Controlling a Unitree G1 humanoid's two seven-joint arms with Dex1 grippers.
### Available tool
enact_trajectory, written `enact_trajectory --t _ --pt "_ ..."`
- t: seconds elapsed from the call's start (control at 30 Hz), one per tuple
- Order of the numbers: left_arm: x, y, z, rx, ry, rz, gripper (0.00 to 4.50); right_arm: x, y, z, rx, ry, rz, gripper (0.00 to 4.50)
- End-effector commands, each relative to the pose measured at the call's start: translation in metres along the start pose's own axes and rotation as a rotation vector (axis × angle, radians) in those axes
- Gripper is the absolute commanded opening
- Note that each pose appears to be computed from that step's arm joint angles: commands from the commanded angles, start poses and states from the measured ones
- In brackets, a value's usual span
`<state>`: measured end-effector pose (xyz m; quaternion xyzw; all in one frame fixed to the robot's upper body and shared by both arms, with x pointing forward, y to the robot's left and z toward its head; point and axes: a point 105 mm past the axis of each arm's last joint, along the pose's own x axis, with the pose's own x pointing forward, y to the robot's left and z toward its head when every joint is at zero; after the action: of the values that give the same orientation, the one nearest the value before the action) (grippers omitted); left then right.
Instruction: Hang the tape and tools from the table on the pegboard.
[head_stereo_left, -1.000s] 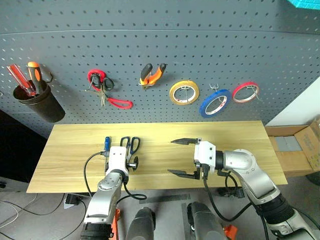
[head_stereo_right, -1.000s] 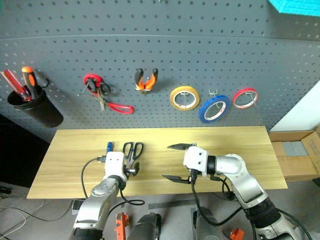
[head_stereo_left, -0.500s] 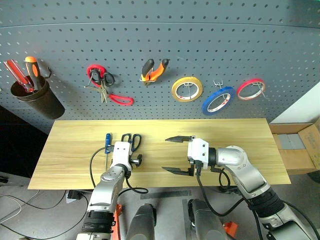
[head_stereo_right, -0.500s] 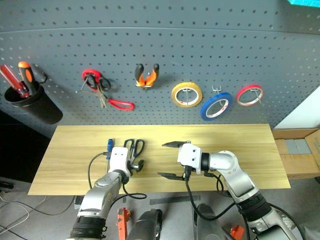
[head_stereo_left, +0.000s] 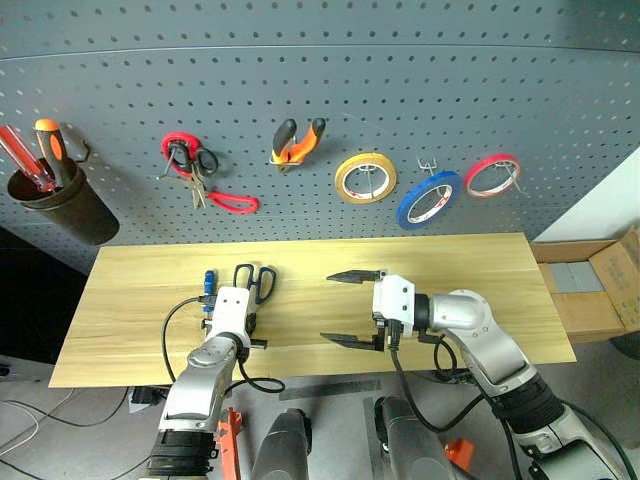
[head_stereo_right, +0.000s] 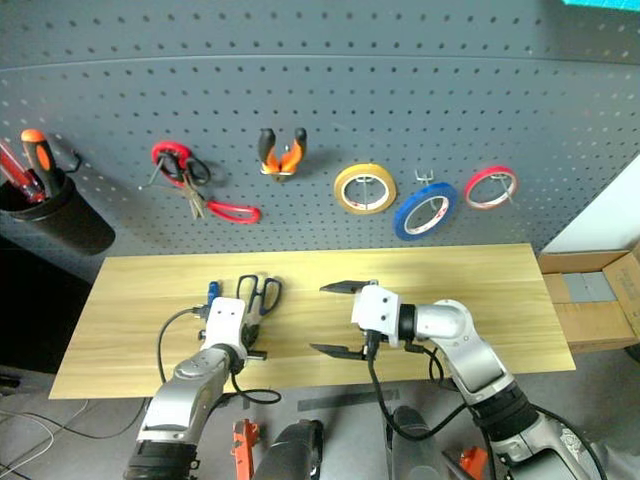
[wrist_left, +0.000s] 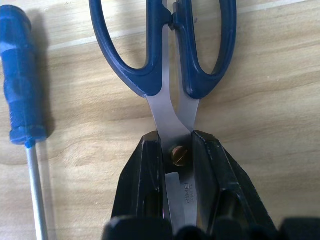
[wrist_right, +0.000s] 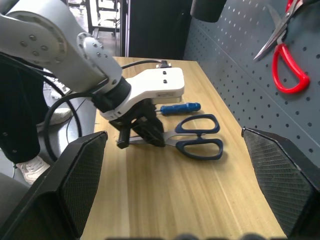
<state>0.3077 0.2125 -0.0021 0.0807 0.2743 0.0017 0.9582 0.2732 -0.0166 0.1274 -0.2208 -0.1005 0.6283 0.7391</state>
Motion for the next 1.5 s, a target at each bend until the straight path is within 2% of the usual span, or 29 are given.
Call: enact_trajectory --t 0.03,0.2,0.37,0.5,0.7,0.83,0.93,1.03,1.2,1.43,1.5 --pt "-0.002 0.005 -0.024 -0.007 0.081 0.027 0.55 0.000 -0.004 0.006 -0.022 -0.024 -0.014 4.50" --pt "-0.006 -0.007 0.002 -0.105 -0.062 -0.031 0.55 -0.003 -0.006 0.009 -0.020 -0.032 -0.029 4.50" --pt "-0.026 -0.014 0.025 0.028 -0.227 -0.082 0.55 -0.011 -0.012 0.018 0.012 -0.066 -0.079 4.50" --pt "-0.055 -0.017 0.049 0.145 -0.420 -0.062 0.55 -0.018 -0.025 0.034 0.139 -0.161 -0.226 4.50" --pt "-0.084 -0.018 0.064 0.208 -0.583 -0.046 0.55 -0.025 -0.039 0.055 0.181 -0.278 -0.312 4.50" --pt "-0.108 -0.007 0.089 0.187 -0.737 0.022 0.55 -0.033 -0.047 0.069 0.210 -0.373 -0.342 4.50" --pt "-0.114 0.003 0.107 0.184 -0.811 0.070 0.55 -0.035 -0.049 0.072 0.211 -0.396 -0.347 4.50" --pt "-0.119 0.009 0.128 0.266 -0.908 0.115 0.55 -0.034 -0.055 0.073 0.188 -0.391 -0.369 4.50" --pt "-0.112 0.026 0.138 0.232 -0.933 0.180 0.55 -0.031 -0.065 0.075 0.154 -0.387 -0.395 4.50" --pt "-0.087 0.019 0.132 0.084 -0.859 0.068 0.55 -0.032 -0.073 0.076 0.126 -0.375 -0.420 4.50" --pt "-0.083 0.012 0.130 0.091 -0.840 0.028 0.55 -0.032 -0.073 0.076 0.124 -0.373 -0.424 4.50"
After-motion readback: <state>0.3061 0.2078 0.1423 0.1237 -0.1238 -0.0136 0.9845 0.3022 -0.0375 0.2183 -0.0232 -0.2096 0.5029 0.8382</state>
